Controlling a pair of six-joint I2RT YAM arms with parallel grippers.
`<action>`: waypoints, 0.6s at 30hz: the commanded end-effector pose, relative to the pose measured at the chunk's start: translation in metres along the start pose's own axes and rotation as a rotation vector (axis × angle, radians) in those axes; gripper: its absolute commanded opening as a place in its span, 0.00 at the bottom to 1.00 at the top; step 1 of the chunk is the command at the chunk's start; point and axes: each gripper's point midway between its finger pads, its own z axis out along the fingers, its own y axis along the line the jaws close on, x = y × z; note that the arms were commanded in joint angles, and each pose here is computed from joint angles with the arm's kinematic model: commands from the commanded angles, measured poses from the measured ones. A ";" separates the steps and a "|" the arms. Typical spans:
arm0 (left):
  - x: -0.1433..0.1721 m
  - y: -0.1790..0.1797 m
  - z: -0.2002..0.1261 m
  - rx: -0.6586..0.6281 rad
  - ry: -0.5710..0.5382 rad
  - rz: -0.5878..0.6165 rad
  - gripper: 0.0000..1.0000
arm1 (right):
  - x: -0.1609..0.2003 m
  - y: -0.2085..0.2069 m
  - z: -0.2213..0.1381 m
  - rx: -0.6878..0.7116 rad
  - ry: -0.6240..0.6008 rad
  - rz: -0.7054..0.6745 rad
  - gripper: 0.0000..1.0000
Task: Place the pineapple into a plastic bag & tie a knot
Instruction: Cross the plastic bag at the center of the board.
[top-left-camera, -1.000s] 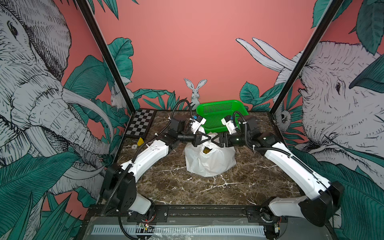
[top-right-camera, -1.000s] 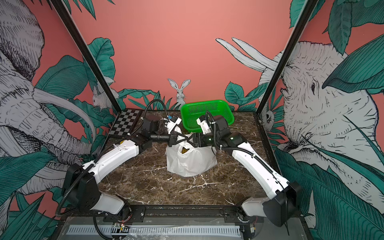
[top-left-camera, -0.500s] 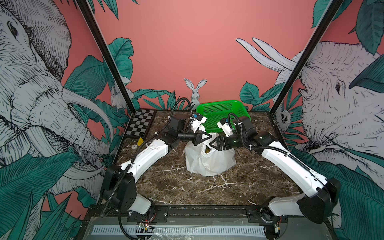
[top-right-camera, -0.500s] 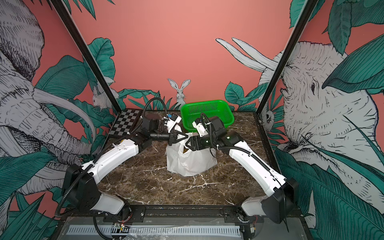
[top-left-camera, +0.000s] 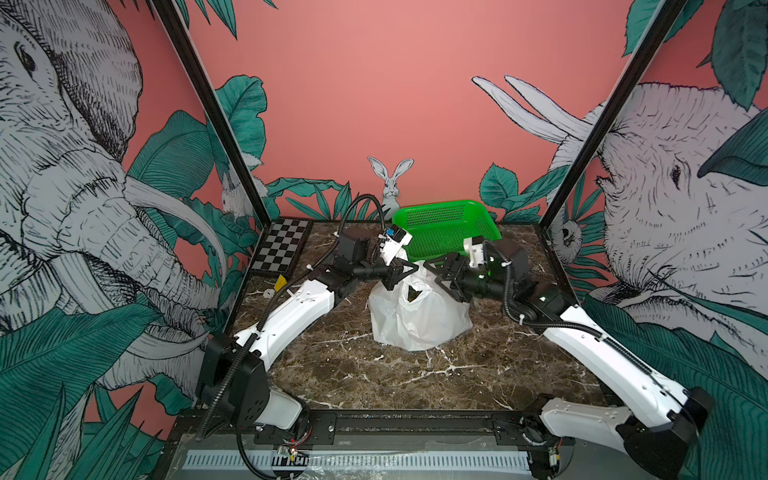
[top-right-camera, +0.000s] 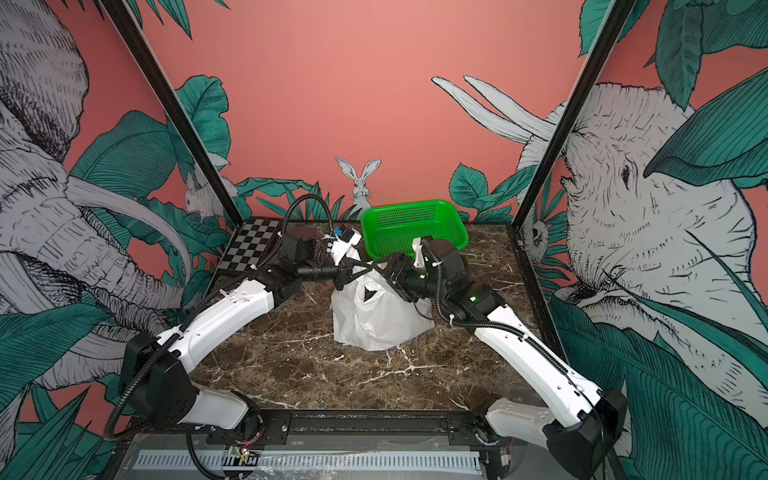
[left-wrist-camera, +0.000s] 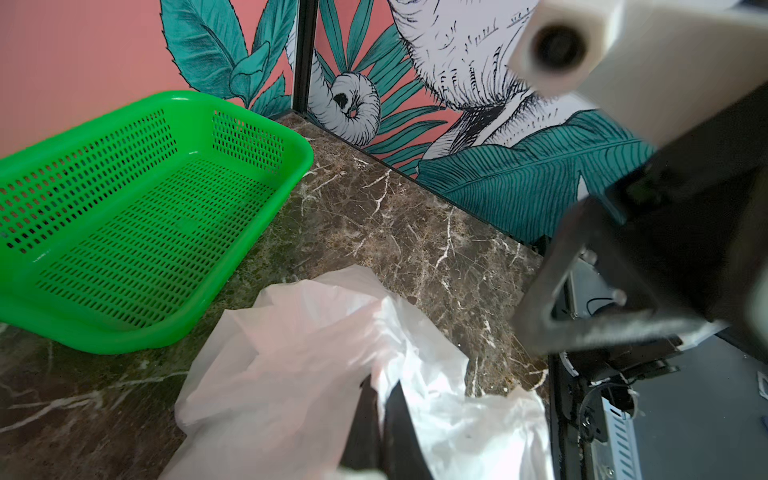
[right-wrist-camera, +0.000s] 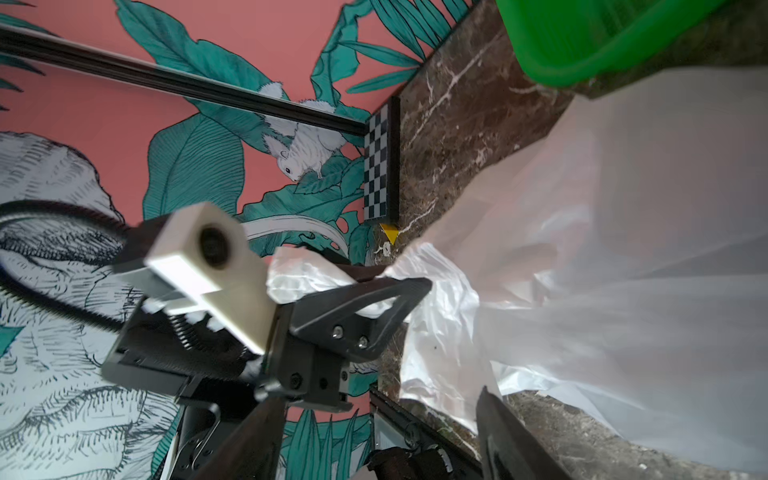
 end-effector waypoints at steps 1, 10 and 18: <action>-0.035 -0.014 -0.019 -0.016 -0.079 0.115 0.00 | -0.018 0.033 0.002 -0.128 -0.115 0.202 0.72; -0.033 -0.017 -0.021 -0.010 -0.079 0.109 0.00 | -0.025 0.036 0.007 -0.140 -0.162 0.219 0.72; -0.032 -0.018 -0.022 -0.010 -0.077 0.119 0.00 | -0.007 0.024 0.036 -0.126 -0.141 0.324 0.72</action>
